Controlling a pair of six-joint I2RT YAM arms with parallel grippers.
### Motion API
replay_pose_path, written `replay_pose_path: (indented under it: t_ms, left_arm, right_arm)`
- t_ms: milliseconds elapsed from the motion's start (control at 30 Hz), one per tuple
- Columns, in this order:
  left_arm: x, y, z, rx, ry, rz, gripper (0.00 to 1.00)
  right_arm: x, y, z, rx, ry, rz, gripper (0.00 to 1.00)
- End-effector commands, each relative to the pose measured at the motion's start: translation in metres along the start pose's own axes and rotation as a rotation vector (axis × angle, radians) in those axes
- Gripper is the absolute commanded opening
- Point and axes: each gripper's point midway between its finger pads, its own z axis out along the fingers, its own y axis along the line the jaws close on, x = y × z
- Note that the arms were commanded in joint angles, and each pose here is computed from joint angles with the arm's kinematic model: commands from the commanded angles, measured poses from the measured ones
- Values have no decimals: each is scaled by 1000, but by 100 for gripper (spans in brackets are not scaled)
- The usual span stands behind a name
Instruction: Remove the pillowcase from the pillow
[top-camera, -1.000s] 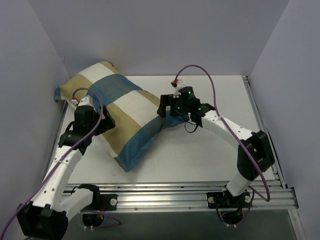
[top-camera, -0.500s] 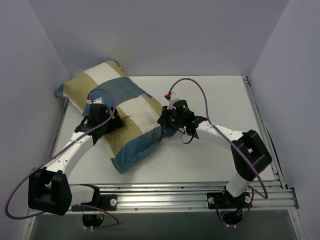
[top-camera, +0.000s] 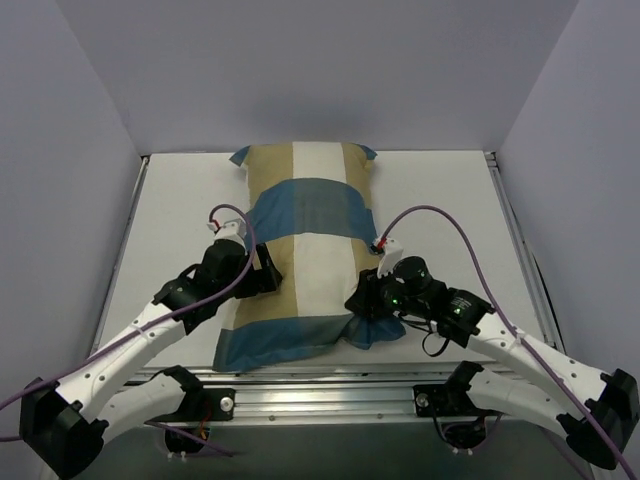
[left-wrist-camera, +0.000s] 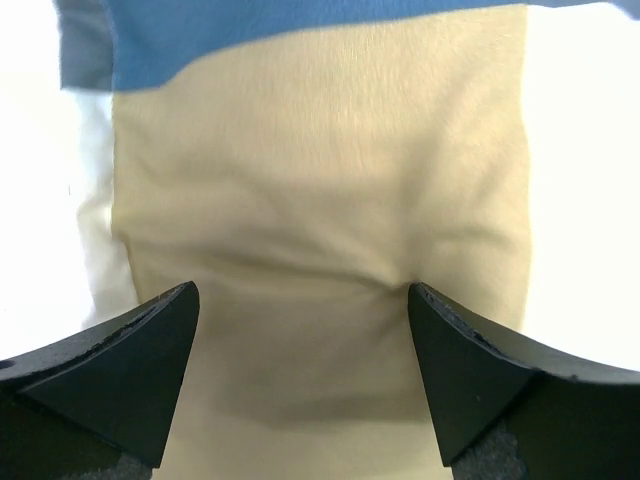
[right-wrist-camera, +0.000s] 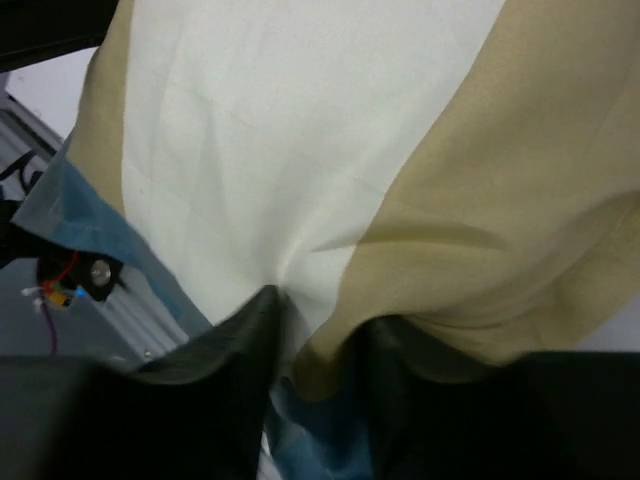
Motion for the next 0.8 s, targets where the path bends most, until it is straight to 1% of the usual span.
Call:
replay_pose_path:
  t_ms: [0, 33, 67, 100, 133, 167, 200, 233, 267, 300, 333, 367, 400, 433, 500, 533, 600, 633, 700, 767]
  left_arm:
    - [-7, 1, -24, -11, -33, -42, 94]
    - [-18, -4, -33, -2, -57, -37, 94]
    - [-24, -5, -37, -1, -70, -14, 94]
    - [-32, -8, -41, -2, -86, 0, 94]
    - [-37, -9, -41, -16, -87, 17, 94]
    - [-50, -17, -46, -1, -109, 44, 94]
    - [-55, -21, -46, 3, -115, 58, 94]
    - [-57, -24, -39, 3, -106, 71, 94]
    - [-61, -28, -37, 9, -107, 93, 94]
    - [-73, -35, -37, 28, -129, 93, 94]
    - [-74, -35, -27, 19, -112, 105, 94]
    - [-77, -38, -23, 28, -102, 126, 94]
    - [-92, -38, -22, 26, -121, 112, 94]
    - [-94, -34, -9, 13, -97, 111, 94]
    - [-101, -37, 2, 47, -78, 100, 94]
    - [-108, -32, 13, 38, -69, 83, 94]
    - [-113, -33, 24, 42, -72, 86, 94]
    - [-111, -30, 35, 27, -54, 88, 94]
    - [-107, -28, 48, 16, -33, 96, 94]
    - [-94, -20, 67, -1, 19, 94, 94]
  right_arm:
    - [-12, 18, -24, -48, -20, 0, 41]
    - [-28, 22, -34, -43, -54, -14, 55]
    - [-38, 20, -37, -14, -83, -18, 61]
    - [-44, 17, -40, 15, -88, -23, 65]
    - [-61, 20, -42, 31, -114, -24, 69]
    - [-72, 11, -43, 88, -141, -26, 74]
    - [-79, 6, -43, 119, -148, -21, 75]
    - [-85, -3, -36, 156, -146, -9, 77]
    - [-98, -5, -36, 167, -166, -2, 82]
    - [-112, -18, -36, 183, -190, 29, 84]
    - [-116, -29, -28, 204, -180, 48, 87]
    - [-126, -36, -26, 215, -199, 63, 93]
    - [-140, -49, -25, 236, -235, 91, 96]
    - [-142, -59, -14, 246, -218, 110, 98]
    - [-156, -68, -3, 226, -244, 146, 100]
    - [-155, -80, 10, 218, -217, 173, 100]
    - [-165, -91, 22, 217, -236, 190, 100]
    - [-166, -101, 35, 221, -236, 204, 100]
    - [-172, -103, 50, 191, -246, 199, 100]
    - [-166, -114, 72, 187, -213, 210, 100]
